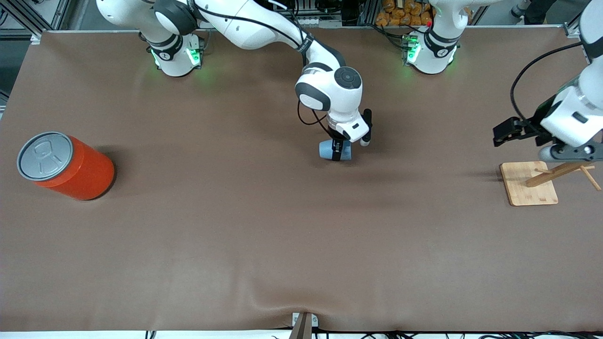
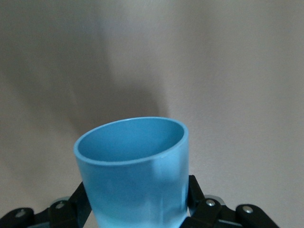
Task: Flip cup
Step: 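Set the cup down with the right gripper while the left gripper approaches, then grasp the cup with the left gripper while the right gripper withdraws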
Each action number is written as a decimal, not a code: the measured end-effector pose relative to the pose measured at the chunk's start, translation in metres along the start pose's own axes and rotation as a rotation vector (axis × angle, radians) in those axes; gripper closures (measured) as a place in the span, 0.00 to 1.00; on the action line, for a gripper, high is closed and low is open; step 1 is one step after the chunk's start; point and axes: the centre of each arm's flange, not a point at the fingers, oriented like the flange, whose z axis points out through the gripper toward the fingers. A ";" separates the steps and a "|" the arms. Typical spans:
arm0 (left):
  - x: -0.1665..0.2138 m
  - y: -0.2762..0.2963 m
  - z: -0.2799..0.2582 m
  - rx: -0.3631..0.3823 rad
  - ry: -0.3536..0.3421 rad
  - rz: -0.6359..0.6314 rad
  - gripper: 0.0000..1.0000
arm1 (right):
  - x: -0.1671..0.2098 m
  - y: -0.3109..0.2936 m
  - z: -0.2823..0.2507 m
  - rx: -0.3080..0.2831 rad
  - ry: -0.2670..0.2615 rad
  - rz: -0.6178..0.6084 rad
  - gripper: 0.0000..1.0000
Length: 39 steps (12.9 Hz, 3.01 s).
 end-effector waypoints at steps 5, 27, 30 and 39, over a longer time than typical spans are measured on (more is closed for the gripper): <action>0.002 0.031 0.016 -0.032 -0.018 0.045 0.00 | -0.001 -0.012 0.023 -0.027 -0.043 -0.023 0.19; 0.044 0.123 0.302 -0.662 -0.354 -0.212 0.00 | -0.024 0.037 -0.126 -0.025 -0.045 0.122 0.00; 0.016 0.136 0.349 -0.823 -0.364 -0.238 0.00 | -0.092 0.141 -0.166 -0.052 -0.011 0.293 0.00; -0.054 0.159 0.412 -1.109 -0.329 -0.243 0.00 | -0.435 0.370 -0.216 0.075 -0.004 0.898 0.00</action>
